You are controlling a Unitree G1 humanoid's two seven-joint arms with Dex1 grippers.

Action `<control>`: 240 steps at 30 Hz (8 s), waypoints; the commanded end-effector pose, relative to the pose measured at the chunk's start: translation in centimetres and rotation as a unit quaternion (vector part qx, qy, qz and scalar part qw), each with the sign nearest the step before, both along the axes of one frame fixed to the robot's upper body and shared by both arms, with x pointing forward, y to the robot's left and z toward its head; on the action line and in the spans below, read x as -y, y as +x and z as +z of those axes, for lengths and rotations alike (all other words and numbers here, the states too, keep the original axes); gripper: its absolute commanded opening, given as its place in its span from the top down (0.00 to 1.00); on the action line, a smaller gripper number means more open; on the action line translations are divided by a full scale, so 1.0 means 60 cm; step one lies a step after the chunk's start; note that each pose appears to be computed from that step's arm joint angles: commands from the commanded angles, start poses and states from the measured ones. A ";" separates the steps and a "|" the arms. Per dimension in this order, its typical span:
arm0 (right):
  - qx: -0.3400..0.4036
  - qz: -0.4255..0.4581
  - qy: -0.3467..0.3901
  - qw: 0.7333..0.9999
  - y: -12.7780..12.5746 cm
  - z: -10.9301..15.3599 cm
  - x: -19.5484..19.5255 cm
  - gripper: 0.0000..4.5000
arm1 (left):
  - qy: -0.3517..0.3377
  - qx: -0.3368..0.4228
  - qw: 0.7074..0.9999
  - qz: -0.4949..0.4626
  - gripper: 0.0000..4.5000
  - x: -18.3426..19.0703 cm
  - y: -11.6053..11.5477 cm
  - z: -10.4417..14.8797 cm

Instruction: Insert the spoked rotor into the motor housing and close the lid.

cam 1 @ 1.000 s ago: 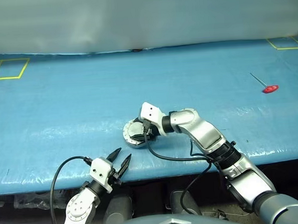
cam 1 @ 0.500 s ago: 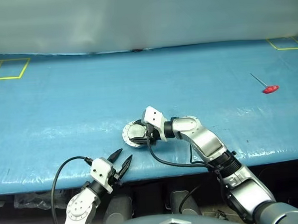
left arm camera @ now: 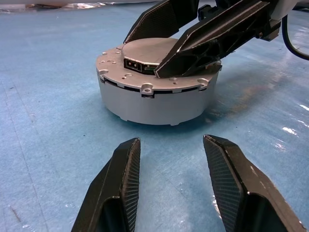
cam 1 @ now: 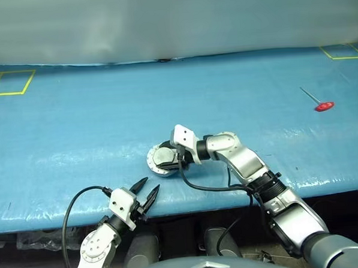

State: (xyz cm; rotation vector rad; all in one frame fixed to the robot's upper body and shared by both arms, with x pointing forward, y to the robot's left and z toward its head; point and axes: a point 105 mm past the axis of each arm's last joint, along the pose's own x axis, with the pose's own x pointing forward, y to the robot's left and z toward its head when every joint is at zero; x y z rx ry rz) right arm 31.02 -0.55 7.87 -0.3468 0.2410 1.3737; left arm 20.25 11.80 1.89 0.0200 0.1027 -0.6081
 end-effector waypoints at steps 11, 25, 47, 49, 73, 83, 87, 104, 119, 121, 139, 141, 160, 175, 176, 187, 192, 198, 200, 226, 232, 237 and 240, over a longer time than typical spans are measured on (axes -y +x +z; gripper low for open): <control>0.002 -0.003 0.044 0.999 0.004 0.002 0.008 0.32 | -0.012 0.008 1.000 -0.005 0.50 0.005 -0.002 0.005; -0.006 -0.009 -0.019 1.000 -0.004 -0.025 0.002 0.32 | -0.010 0.009 1.000 -0.006 0.50 0.006 -0.002 0.006; -0.027 -0.064 -0.049 0.996 0.007 -0.039 0.003 0.32 | -0.015 0.006 1.000 -0.005 0.50 0.012 0.000 0.011; -0.016 -0.064 -0.060 0.996 0.008 -0.041 0.005 0.32 | -0.015 0.006 1.000 -0.005 0.50 0.012 0.000 0.010; 0.009 -0.054 -0.073 0.996 0.008 -0.046 0.008 0.32 | -0.036 0.018 0.998 0.055 0.50 -0.079 0.053 0.093; 0.014 -0.057 -0.069 0.996 0.014 -0.043 0.007 0.32 | -0.119 -0.073 0.990 0.014 0.50 -0.071 0.105 0.158; 0.015 -0.058 -0.068 0.996 0.015 -0.042 0.006 0.32 | -0.118 -0.156 0.981 -0.005 0.50 -0.055 0.121 0.133; 0.021 -0.062 -0.069 0.996 0.017 -0.040 0.008 0.32 | -0.078 -0.195 0.978 0.002 1.00 -0.073 0.150 0.118; 0.019 -0.059 -0.073 0.995 0.014 -0.043 0.009 0.32 | -0.058 -0.236 0.968 -0.060 1.00 -0.032 0.151 0.107; 0.020 -0.059 -0.073 0.995 0.014 -0.043 0.009 0.32 | -0.051 -0.250 0.965 -0.058 1.00 -0.029 0.152 0.097; 0.022 -0.061 -0.074 0.995 0.010 -0.046 0.014 0.32 | -0.018 -0.296 0.955 -0.016 1.00 -0.052 0.145 0.063; 0.021 -0.061 -0.075 0.995 0.010 -0.046 0.014 0.32 | -0.017 -0.298 0.954 -0.013 1.00 -0.055 0.143 0.060; -0.004 -0.050 -0.075 0.996 -0.002 -0.050 0.017 0.32 | -0.039 -0.298 0.950 -0.086 1.00 0.016 0.140 0.067; -0.030 -0.097 -0.062 0.993 -0.021 -0.045 0.074 0.00 | -0.020 -0.312 0.945 -0.098 1.00 0.017 0.127 0.054; -0.026 -0.099 -0.061 0.993 -0.023 -0.044 0.078 0.00 | -0.019 -0.313 0.945 -0.098 1.00 0.017 0.127 0.054; -0.056 -0.133 -0.023 0.989 -0.066 -0.017 0.130 0.00 | -0.012 -0.311 0.944 -0.109 1.00 0.023 0.125 0.053; -0.110 -0.166 0.071 0.977 -0.072 0.018 0.141 0.00 | -0.009 -0.309 0.944 -0.114 1.00 0.024 0.124 0.054; -0.214 -0.269 0.199 0.918 -0.050 0.040 0.153 0.00 | -0.006 -0.306 0.945 -0.114 1.00 0.021 0.124 0.056; -0.243 -0.292 0.211 0.901 -0.047 0.033 0.152 0.00 | -0.005 -0.305 0.946 -0.114 1.00 0.019 0.125 0.057; -0.515 -0.315 0.248 0.758 -0.081 -0.040 0.089 0.00 | -0.007 -0.303 0.946 -0.116 1.00 0.018 0.116 0.055; -0.536 -0.305 0.260 0.743 -0.087 -0.039 0.080 0.00 | -0.007 -0.303 0.946 -0.116 1.00 0.017 0.115 0.054; -0.555 -0.290 0.273 0.730 -0.094 -0.038 0.070 0.00 | -0.006 -0.303 0.946 -0.116 1.00 0.017 0.115 0.054; -0.559 -0.292 0.272 0.727 -0.094 -0.042 0.064 0.00 | -0.006 -0.304 0.946 -0.116 1.00 0.017 0.114 0.054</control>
